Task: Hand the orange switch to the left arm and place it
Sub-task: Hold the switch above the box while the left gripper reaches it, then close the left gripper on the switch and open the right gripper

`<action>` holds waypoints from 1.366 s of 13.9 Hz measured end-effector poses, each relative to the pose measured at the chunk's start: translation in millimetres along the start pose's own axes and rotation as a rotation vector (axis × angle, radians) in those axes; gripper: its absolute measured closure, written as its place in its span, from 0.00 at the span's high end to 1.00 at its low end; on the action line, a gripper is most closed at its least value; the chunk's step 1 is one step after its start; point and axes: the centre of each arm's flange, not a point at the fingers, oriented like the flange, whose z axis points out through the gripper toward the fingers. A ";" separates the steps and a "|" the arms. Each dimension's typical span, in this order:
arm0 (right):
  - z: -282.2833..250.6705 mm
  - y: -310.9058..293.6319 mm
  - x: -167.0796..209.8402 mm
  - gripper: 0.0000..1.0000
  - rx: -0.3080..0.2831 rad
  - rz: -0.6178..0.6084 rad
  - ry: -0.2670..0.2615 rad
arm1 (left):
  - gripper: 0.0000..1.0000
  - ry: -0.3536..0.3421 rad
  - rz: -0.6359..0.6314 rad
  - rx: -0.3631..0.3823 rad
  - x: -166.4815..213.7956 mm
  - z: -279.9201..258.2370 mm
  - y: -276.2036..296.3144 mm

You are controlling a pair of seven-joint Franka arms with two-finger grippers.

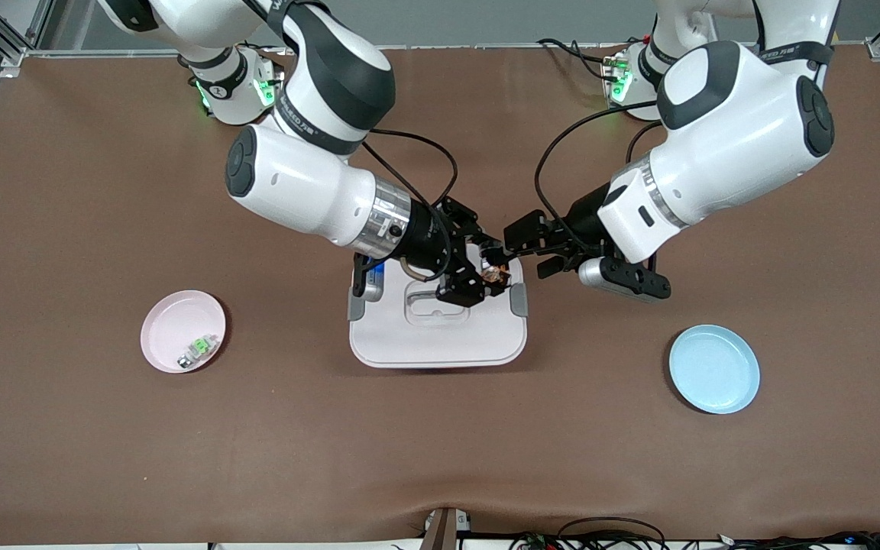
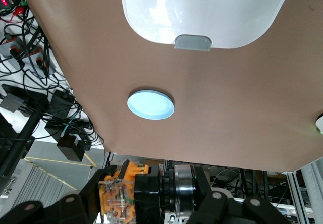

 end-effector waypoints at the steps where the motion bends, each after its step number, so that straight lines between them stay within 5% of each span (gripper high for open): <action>1: 3.9 1.9 -1.7 0.73 0.003 0.002 -0.002 | 0.85 -0.003 0.002 -0.001 -1.3 3.2 1.9; 4: 9.3 2.4 -2.2 0.73 0.008 0.005 -0.004 | 0.82 -0.007 0.004 -0.002 -3.0 8.2 4.4; 8: 8.4 1.3 -2.1 0.73 0.011 0.005 -0.004 | 0.38 -0.005 0.004 -0.002 -2.6 8.1 4.2; 9: 7.9 1.0 -2.1 0.73 0.011 0.006 -0.005 | 0.35 -0.004 0.003 -0.004 -2.5 7.8 4.5; 19: 7.5 0.8 -1.7 0.74 0.008 0.007 -0.005 | 0.35 -0.004 -0.012 -0.005 -2.7 8.2 4.9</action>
